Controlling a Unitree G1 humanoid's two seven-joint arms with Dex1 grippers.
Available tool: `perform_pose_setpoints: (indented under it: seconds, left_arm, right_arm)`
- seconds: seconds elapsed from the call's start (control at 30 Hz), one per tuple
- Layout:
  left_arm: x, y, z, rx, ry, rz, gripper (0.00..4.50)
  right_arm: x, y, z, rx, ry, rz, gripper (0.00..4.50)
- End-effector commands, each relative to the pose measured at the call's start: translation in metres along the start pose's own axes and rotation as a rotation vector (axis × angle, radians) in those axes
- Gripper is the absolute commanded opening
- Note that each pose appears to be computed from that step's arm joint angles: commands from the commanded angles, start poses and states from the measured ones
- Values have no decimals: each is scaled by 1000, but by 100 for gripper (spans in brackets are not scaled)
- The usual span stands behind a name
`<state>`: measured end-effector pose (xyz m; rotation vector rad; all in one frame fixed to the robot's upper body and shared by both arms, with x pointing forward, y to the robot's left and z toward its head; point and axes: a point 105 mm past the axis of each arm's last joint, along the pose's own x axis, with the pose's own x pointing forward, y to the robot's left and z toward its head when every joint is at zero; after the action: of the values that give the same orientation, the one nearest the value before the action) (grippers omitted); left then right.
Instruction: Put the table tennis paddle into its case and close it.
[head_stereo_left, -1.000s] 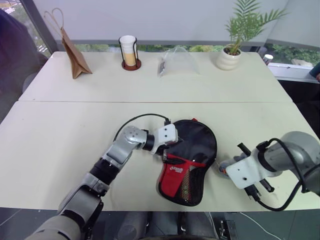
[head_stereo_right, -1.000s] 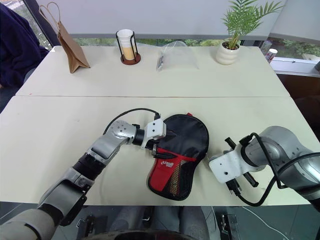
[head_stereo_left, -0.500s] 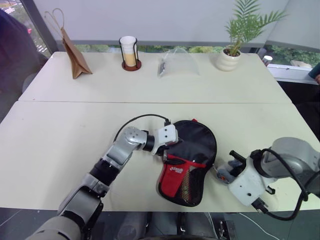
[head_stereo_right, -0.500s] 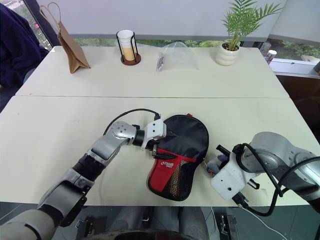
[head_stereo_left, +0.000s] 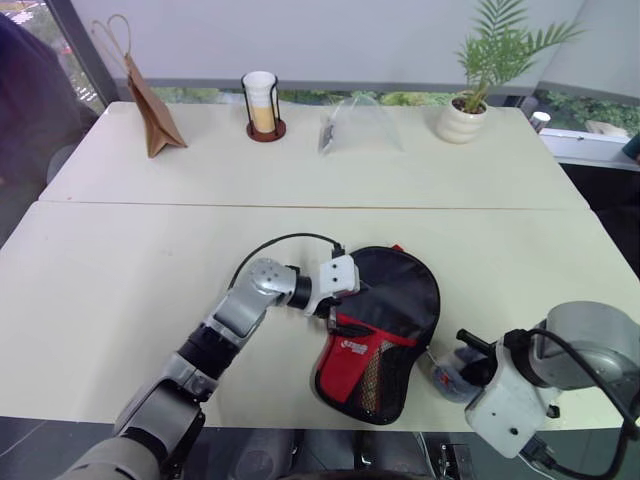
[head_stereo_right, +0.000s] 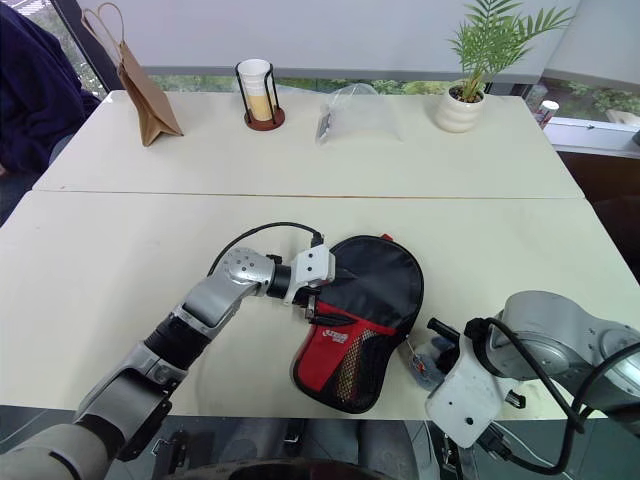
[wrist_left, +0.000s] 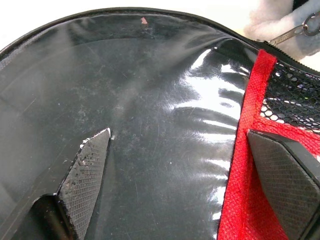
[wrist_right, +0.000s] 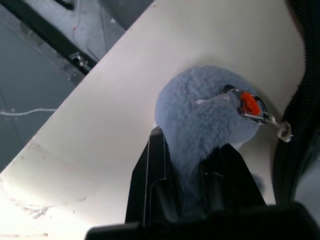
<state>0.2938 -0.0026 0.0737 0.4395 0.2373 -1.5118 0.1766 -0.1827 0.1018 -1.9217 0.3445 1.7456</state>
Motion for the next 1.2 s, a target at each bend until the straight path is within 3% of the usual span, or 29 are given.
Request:
perform_pose_setpoints:
  seconds: [0.03,0.13,0.4,0.67,0.97,1.2]
  left_arm:
    - [-3,3,-40,-109,139,46,450]
    - [-7,7,-35,-102,123,63,450]
    - [-16,13,-20,-85,83,101,450]
    - [-29,14,-4,-67,49,126,450]
    - [-34,20,-14,-36,102,156,450]
    - [-18,16,-36,-82,143,104,450]
  right_arm:
    - [9,-18,-2,2,-21,-96,31]
    - [7,-42,-35,53,79,-194,31]
    - [22,-85,-76,109,182,-295,31]
    - [4,-111,-112,82,283,-351,31]
    - [-1,-130,-111,84,266,-392,31]
    - [-6,-100,-90,157,182,-296,31]
